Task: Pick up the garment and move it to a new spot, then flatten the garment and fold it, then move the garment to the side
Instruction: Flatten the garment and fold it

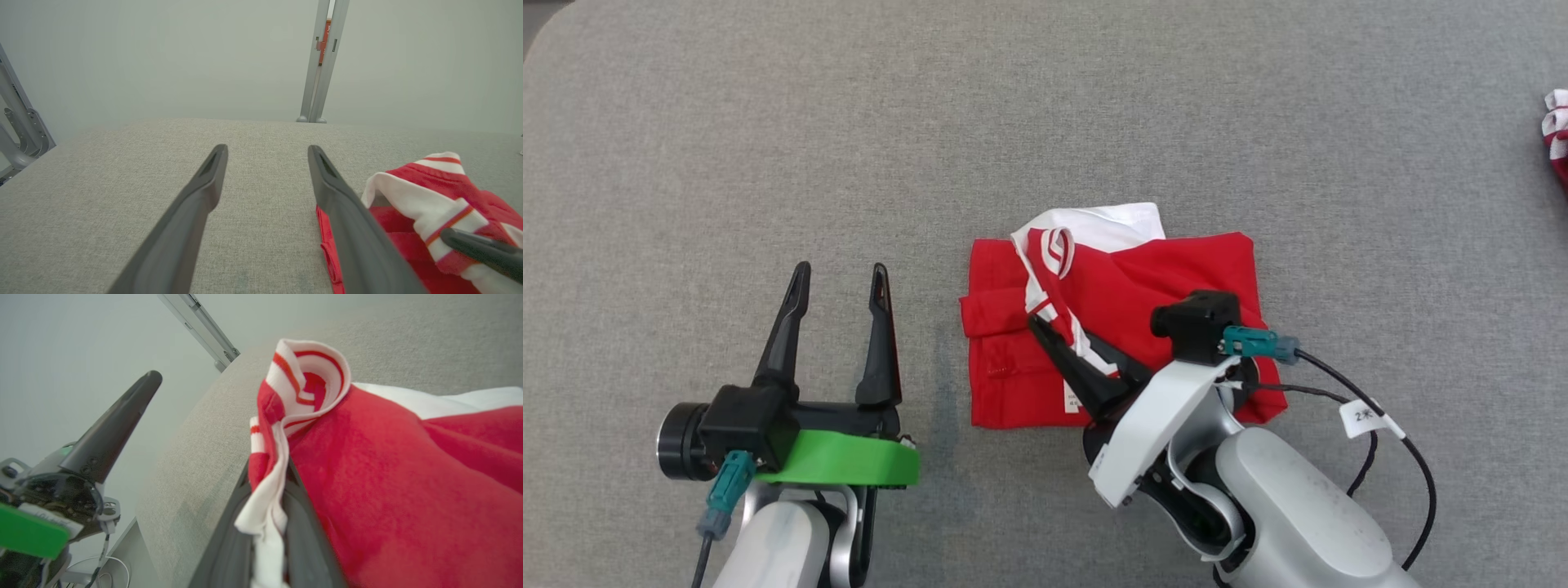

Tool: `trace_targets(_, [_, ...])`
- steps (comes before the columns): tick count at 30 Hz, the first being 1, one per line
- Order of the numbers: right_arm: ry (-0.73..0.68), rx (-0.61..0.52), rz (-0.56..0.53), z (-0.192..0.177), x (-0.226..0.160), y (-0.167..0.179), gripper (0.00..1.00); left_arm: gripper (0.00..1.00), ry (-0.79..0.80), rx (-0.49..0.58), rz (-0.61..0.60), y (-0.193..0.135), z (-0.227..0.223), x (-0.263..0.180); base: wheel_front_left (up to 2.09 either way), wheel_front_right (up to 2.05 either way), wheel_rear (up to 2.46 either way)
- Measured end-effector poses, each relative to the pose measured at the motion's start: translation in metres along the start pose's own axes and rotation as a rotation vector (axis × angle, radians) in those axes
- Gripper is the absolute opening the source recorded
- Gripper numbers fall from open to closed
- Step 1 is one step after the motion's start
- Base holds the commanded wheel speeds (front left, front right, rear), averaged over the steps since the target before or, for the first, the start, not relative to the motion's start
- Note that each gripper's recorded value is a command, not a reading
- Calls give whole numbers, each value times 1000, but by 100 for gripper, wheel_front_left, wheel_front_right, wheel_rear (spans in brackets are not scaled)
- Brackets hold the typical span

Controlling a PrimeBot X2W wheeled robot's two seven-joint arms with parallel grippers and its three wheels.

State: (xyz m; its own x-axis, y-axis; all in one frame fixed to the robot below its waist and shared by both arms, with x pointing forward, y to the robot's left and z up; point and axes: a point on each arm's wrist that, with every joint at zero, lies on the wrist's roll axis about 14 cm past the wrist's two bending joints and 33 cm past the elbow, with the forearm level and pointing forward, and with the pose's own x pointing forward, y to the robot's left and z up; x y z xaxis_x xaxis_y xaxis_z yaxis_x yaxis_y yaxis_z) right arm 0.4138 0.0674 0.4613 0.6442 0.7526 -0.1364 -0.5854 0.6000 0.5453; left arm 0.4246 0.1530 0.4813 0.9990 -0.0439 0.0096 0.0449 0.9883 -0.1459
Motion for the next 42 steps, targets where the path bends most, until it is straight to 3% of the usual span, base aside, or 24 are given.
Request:
trace_targets(5, [-8,47,84,-9,14,22,0,100,16,-5,2,0,-6,0,0,0,0])
trace_targets(6, [-5,52,92,-10,16,23,64,100,17,-3,0,0,-6,0,0,0,0])
trace_targets(7, [-16,64,93,-9,17,23,100,100,17,-1,-1,0,-6,0,0,0,0])
trace_targets(18, [-277,-91,130,52,26,26,100,100,7,8,-8,-3,-6,7,0,0,0])
trace_targets(21, [-388,-173,54,90,13,1,100,100,-2,16,-11,-3,-4,9,0,0,0])
trace_targets(25, [-507,-278,-127,130,-30,-52,100,100,-17,38,-11,-1,0,13,0,0,0])
trace_targets(32, [-550,-399,-428,143,-121,-119,100,100,-27,78,0,7,3,14,0,0,0])
trace_targets(36, [-532,-427,-535,138,-160,-130,100,100,-33,92,9,12,7,11,0,0,0])
trace_targets(42, [-508,-439,-612,131,-196,-122,100,100,-26,106,0,12,8,-1,0,0,0])
